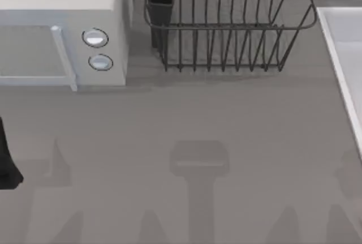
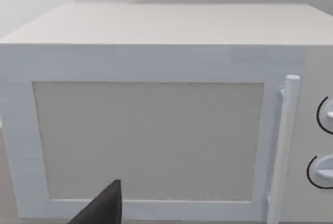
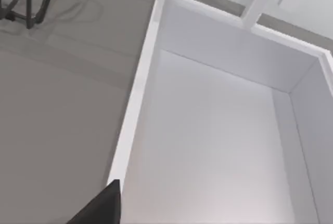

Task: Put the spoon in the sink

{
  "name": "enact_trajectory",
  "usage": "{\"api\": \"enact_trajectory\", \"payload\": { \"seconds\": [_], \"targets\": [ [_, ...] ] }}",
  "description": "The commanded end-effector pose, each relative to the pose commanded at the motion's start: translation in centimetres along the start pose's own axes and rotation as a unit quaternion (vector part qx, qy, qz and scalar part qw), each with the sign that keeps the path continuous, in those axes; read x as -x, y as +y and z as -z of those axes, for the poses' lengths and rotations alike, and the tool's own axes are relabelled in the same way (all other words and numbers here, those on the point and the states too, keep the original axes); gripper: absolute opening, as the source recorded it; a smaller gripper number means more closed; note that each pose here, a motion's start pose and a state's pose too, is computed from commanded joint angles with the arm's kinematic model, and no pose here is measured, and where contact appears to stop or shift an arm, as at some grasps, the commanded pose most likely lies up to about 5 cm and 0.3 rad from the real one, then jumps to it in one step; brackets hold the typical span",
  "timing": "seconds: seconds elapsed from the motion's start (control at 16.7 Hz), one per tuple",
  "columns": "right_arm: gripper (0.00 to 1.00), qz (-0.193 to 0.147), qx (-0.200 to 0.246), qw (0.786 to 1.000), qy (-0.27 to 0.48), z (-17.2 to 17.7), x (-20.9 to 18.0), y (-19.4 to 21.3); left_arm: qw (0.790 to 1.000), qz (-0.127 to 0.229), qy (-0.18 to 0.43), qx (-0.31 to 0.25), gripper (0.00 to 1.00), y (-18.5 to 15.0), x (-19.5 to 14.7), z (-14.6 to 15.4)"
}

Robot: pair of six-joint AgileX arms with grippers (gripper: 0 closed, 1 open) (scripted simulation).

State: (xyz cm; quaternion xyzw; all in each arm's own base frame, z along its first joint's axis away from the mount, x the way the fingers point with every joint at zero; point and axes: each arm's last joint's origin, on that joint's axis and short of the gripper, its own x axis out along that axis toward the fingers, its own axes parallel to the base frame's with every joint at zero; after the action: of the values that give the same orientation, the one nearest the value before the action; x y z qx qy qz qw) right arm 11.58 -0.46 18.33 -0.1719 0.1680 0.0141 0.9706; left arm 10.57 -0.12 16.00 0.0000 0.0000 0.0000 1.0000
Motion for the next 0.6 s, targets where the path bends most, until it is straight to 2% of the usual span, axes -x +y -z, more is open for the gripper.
{"api": "enact_trajectory", "payload": {
  "seconds": [0.12,0.24,0.36,0.6],
  "targets": [
    [1.0,-0.02,0.082,0.995,0.058,-0.7,-0.4,-0.4,1.0,0.0,0.0,0.0,1.0,0.0,0.0,0.0],
    [1.0,-0.056,0.153,0.979,0.121,-0.8,-1.1,-0.6,1.0,0.0,0.0,0.0,1.0,0.0,0.0,0.0],
    [1.0,-0.092,0.201,0.959,0.175,-0.9,-1.7,-0.9,1.0,0.0,0.0,0.0,1.0,0.0,0.0,0.0],
    [1.0,-0.158,0.293,0.913,0.235,-2.4,-2.8,-1.7,1.0,0.0,0.0,0.0,1.0,0.0,0.0,0.0]
  ]
}}
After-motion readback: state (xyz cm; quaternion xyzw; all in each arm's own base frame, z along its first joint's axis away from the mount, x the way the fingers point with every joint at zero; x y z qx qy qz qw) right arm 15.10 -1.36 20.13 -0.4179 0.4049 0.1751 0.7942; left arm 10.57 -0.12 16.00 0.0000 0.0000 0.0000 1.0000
